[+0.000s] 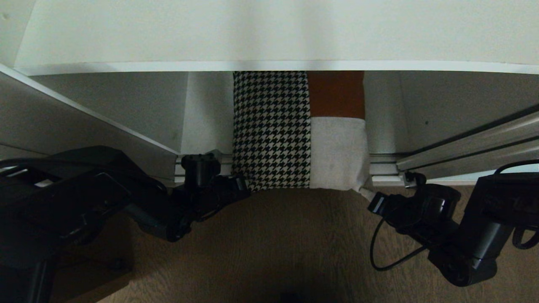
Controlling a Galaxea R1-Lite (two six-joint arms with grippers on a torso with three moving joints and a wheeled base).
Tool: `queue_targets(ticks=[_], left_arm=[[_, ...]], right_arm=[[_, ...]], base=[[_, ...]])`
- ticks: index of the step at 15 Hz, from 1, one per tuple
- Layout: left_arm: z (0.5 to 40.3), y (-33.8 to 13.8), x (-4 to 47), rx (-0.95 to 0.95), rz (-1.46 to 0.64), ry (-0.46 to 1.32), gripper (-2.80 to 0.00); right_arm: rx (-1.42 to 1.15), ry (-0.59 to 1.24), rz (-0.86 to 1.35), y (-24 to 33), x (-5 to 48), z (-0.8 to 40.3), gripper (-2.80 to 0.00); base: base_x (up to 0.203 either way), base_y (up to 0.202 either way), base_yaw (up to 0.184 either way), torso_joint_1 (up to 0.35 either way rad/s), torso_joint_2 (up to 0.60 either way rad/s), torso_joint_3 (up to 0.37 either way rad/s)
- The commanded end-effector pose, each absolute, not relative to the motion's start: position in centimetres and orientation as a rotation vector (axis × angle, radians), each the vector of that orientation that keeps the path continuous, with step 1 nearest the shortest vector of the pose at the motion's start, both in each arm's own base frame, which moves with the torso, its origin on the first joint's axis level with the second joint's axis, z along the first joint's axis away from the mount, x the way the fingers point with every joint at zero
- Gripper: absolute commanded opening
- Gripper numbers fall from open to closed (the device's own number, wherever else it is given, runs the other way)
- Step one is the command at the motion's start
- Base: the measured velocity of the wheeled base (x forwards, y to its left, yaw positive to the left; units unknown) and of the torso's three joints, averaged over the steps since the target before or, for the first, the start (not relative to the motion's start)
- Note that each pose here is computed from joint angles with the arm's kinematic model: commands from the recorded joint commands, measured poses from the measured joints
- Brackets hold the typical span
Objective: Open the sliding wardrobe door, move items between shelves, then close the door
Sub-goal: Place the pillow on the higher shelf
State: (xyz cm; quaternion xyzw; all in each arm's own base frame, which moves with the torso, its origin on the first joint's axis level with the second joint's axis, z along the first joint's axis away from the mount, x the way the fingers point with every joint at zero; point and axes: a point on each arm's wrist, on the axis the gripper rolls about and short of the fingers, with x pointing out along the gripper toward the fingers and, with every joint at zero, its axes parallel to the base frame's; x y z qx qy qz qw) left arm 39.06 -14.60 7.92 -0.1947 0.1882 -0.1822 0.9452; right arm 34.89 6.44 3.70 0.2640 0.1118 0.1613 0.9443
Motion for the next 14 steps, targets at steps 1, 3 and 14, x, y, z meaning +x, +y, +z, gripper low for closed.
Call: queue_targets(ticks=[1,3,14], left_arm=[[7.7,-14.6,39.0,-0.399,-0.371,0.387,-2.80],[8.3,-14.6,39.0,-0.402,-0.374,0.370,-2.80],[11.1,-14.5,37.0,-0.456,-0.309,0.313,-2.80]], right_arm=[[0.540,0.230,0.332,6.4,34.8,3.6,-2.80],[0.540,0.237,0.340,6.4,34.2,3.9,-2.80],[0.549,0.280,0.469,6.3,29.8,6.7,-2.80]], base=[[0.000,0.000,0.000,0.000,0.00,0.000],[0.000,0.000,0.000,0.000,0.00,0.000],[0.000,0.000,0.000,0.000,0.00,0.000]])
